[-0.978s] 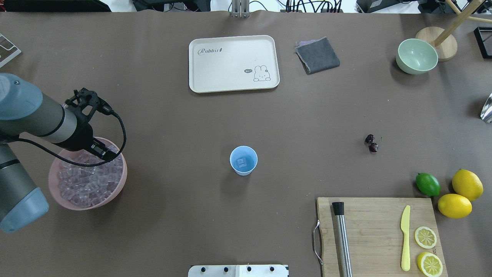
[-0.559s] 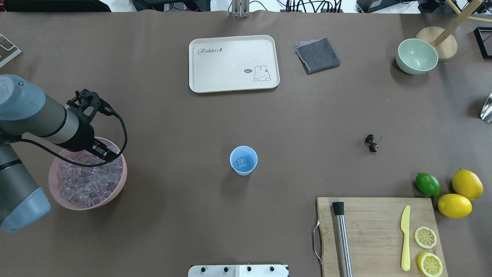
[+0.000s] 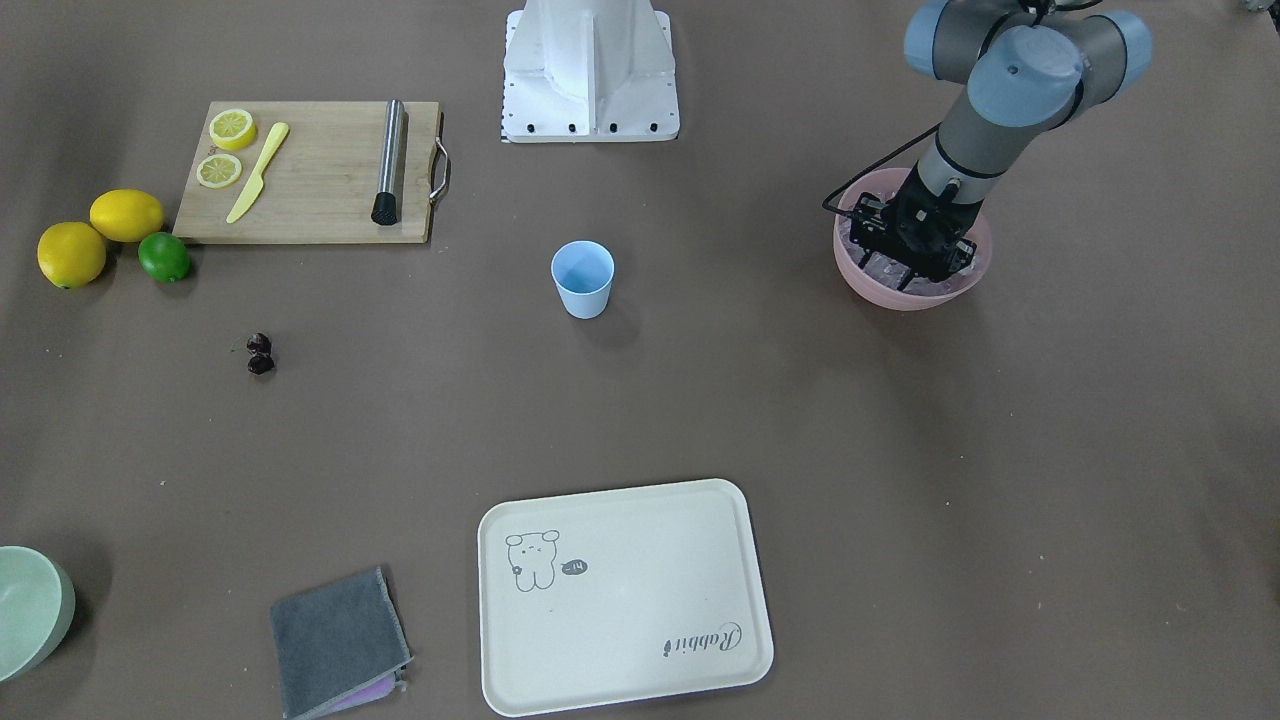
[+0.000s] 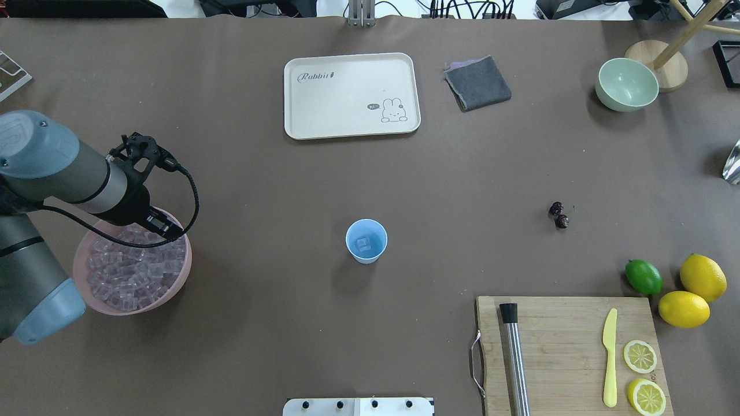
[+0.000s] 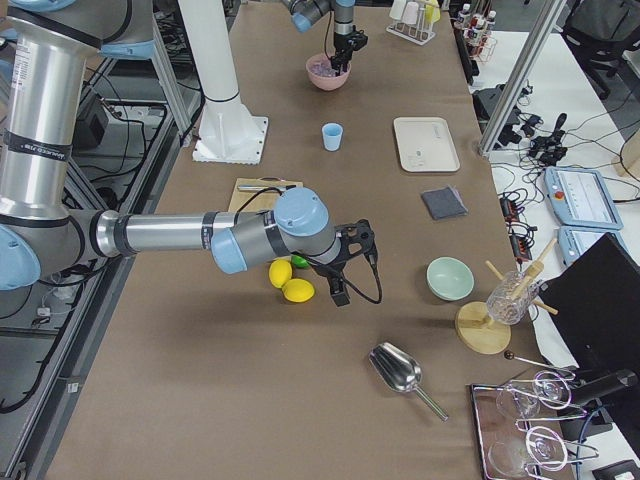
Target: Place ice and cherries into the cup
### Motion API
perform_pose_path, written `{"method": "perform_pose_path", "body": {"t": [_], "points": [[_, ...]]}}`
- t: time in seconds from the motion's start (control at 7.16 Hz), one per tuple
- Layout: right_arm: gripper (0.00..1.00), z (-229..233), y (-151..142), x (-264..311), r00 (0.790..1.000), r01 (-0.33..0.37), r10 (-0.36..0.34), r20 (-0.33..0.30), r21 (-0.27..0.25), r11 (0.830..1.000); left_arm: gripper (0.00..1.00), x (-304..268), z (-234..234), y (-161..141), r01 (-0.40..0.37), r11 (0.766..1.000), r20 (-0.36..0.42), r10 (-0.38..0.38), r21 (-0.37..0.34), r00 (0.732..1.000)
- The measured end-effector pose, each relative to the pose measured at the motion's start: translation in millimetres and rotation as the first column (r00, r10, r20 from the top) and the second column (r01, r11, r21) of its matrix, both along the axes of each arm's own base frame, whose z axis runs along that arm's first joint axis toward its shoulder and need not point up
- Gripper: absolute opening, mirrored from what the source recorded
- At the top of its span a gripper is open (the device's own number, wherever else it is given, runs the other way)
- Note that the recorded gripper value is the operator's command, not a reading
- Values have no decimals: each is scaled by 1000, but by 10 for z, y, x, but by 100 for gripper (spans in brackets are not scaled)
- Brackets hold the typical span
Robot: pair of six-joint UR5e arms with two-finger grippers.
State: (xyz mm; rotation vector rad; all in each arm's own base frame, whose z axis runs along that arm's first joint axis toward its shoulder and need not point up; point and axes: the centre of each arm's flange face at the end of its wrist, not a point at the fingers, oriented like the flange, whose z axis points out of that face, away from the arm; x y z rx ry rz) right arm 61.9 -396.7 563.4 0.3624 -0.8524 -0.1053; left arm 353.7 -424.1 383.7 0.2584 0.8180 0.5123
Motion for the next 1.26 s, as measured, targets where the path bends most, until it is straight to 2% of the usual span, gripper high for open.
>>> {"method": "perform_pose_path", "body": {"t": [0.14, 0.28, 0.84, 1.12, 1.26], "points": [[100, 0, 0, 0, 1000, 0, 0, 0, 0, 1000, 13, 8, -7, -5, 0, 1000, -1, 0, 0, 1000], [100, 0, 0, 1, 1000, 0, 0, 0, 0, 1000, 0, 9, -5, -4, 0, 1000, -1, 0, 0, 1000], [100, -1, 1, 3, 1000, 0, 0, 1, 0, 1000, 0, -64, -38, 13, 4, 1000, -6, -4, 4, 1000], [100, -2, 1, 3, 1000, -1, 1, 2, -1, 1000, 0, -351, -249, -49, 4, 1000, -74, -6, -23, 997], [100, -1, 1, 1, 1000, -1, 1, 2, -1, 1000, 0, -517, -439, -90, 27, 998, -125, -35, -62, 992]]}}
